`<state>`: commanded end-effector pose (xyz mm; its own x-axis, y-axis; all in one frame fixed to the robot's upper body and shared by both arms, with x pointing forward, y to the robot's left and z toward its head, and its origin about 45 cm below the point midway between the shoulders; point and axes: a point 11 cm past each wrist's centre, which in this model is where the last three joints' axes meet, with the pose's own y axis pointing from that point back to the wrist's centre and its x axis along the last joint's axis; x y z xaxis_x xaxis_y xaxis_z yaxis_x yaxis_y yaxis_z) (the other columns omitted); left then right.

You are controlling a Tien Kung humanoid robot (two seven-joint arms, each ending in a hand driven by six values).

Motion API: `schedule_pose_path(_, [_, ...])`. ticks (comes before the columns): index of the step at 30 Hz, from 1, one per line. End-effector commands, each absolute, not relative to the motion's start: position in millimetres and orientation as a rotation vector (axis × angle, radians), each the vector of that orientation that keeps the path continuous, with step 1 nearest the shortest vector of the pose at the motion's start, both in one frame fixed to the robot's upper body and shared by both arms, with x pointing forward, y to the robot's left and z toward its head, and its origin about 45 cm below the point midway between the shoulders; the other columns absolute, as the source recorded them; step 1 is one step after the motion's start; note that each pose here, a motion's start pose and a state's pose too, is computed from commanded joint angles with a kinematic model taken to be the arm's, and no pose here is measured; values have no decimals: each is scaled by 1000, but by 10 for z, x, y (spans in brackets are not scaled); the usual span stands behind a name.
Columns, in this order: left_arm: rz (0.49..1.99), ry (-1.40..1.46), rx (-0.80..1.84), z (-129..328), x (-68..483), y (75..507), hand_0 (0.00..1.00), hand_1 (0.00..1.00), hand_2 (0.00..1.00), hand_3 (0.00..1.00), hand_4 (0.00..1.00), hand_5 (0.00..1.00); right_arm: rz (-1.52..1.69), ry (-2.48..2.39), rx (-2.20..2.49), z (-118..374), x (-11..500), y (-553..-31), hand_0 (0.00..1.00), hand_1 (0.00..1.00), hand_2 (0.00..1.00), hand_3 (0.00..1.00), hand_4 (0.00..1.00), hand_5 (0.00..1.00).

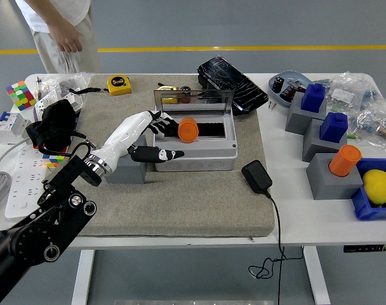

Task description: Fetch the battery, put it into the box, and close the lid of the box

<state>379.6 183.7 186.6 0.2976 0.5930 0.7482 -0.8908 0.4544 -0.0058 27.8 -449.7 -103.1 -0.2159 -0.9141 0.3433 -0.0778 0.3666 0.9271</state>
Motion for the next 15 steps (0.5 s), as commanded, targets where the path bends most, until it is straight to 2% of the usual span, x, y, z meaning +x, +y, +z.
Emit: schedule_pose_path(15, [950,-772,387,1941,3781,1320,462,558,561,623,998,407,-1006,-1588,923,-1036,297,-4479,633,642,667,581,998,514])
